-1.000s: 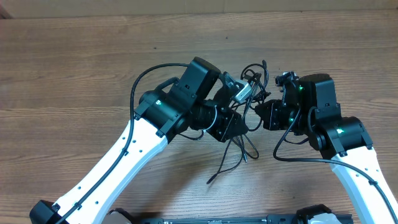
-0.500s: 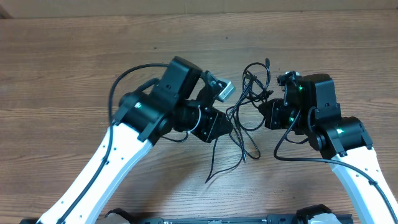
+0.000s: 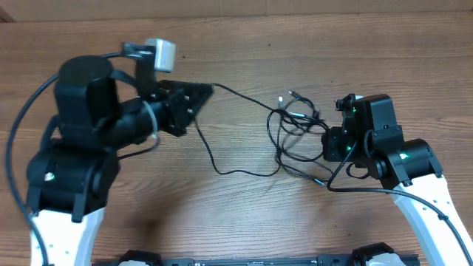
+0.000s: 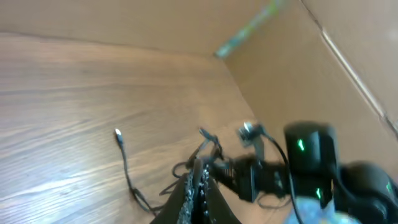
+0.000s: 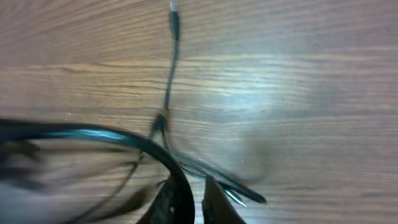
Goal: Untangle cables
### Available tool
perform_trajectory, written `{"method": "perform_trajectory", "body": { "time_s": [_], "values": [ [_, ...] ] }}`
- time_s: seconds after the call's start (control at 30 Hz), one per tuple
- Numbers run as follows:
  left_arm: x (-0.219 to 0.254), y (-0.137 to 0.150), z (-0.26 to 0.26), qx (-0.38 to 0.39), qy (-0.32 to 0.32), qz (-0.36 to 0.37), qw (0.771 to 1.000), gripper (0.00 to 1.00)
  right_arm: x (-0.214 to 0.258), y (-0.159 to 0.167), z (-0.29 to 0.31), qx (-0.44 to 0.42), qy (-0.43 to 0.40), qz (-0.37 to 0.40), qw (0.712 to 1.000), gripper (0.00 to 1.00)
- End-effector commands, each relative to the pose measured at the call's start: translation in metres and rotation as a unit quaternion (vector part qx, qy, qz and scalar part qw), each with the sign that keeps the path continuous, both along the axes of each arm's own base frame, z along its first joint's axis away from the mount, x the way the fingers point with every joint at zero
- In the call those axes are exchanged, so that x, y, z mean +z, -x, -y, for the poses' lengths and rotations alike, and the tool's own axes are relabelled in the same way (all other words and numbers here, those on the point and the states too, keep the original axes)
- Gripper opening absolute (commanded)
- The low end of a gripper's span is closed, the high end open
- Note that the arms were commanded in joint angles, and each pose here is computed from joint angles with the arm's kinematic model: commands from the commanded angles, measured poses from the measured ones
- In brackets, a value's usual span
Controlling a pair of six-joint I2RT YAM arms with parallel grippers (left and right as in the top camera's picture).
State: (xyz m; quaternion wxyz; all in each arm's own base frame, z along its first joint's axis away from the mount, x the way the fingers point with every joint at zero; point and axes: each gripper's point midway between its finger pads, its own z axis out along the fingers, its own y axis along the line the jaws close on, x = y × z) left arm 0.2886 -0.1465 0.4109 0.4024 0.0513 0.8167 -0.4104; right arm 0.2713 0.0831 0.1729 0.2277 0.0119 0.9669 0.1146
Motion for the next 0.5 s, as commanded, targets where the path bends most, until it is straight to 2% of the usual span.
{"method": "perform_trajectory", "body": {
  "time_s": [0.0,0.17,0.2,0.27,0.3,0.33,0.47],
  "values": [
    [0.029,-0.002,-0.037,0.085,0.032,0.014,0.996,0.04,-0.004,-0.005,0.009,-0.041,0.011,-0.008,0.999,0.14],
    [0.026,-0.004,-0.046,0.103,0.037,0.0,0.994,0.04,-0.016,-0.007,0.029,-0.161,0.022,-0.037,0.986,0.11],
    [0.025,-0.004,-0.046,0.104,0.039,-0.005,0.994,0.04,-0.02,-0.007,0.031,-0.18,0.023,-0.044,0.982,0.15],
    [0.019,-0.002,-0.046,0.105,0.038,-0.019,0.994,0.04,-0.025,-0.008,0.031,-0.202,0.016,-0.055,0.978,0.34],
    [0.017,-0.001,-0.046,0.105,0.037,-0.023,0.994,0.04,-0.027,-0.008,0.031,-0.207,0.014,-0.058,0.976,0.36],
    [0.014,0.0,-0.046,0.105,0.036,-0.033,0.993,0.04,-0.028,-0.01,0.029,-0.216,0.005,-0.061,0.974,0.42],
    [-0.01,0.007,-0.043,0.098,0.021,-0.083,0.991,0.04,-0.023,-0.015,0.008,-0.194,-0.052,-0.065,0.977,0.69]
  ]
}}
